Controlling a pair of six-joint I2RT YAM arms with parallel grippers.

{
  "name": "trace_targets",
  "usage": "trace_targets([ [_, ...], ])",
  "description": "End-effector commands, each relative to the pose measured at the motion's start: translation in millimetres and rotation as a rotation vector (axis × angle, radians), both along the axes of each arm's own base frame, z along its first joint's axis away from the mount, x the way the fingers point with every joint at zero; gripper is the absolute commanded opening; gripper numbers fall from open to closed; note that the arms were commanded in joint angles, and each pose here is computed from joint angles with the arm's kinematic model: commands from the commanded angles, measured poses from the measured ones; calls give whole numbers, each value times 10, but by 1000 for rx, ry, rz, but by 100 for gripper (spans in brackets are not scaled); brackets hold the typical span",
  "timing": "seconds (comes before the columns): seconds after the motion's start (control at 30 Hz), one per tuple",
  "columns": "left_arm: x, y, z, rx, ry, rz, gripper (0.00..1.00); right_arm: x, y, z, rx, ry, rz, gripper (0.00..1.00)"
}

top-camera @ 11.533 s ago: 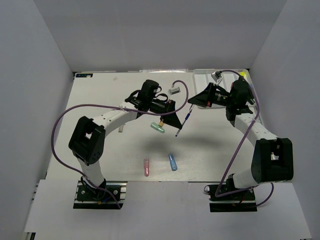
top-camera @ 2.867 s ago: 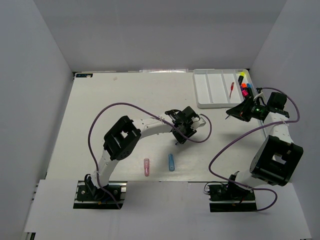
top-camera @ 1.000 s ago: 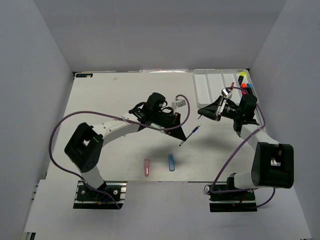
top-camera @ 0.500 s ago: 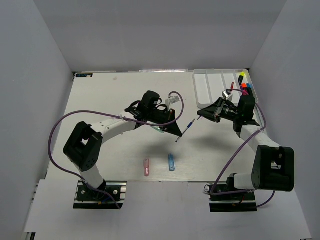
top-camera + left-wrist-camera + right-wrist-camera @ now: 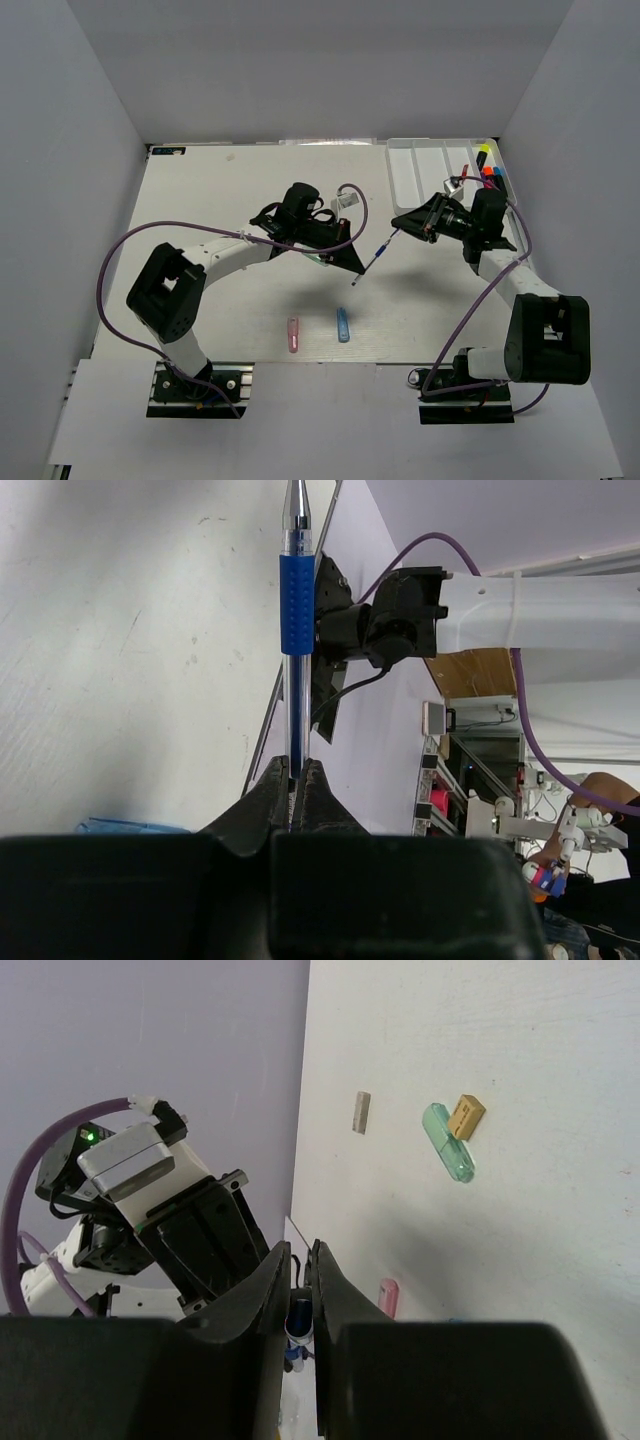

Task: Sort the stationery into containers
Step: Cap the pen

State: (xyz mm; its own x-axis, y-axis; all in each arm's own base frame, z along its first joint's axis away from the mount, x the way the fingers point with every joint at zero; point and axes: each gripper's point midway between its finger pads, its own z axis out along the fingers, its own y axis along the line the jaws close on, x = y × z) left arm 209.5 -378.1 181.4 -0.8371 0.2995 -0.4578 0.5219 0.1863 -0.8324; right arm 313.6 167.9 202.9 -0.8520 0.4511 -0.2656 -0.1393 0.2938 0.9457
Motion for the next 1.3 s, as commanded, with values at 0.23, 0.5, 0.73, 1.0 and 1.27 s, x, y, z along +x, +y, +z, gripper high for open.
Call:
trace_targets([
  [0.23, 1, -35, 29, -27, 11, -27, 0, 32, 122, 133, -30, -79, 26, 0],
  [0.5, -8, -24, 28, -25, 10, -23, 0, 3, 129, 121, -37, -83, 33, 0],
  [0.73, -22, -16, 53, -31, 6, -25, 0, 56, 94, 68, -63, -65, -7, 0],
  [1.0, -10, -22, 52, -30, 4, -22, 0, 28, 101, 44, -65, -59, 7, 0],
  [1.27, 11, -35, 49, -28, 1, -21, 0, -74, 141, 9, -65, -56, 38, 0],
])
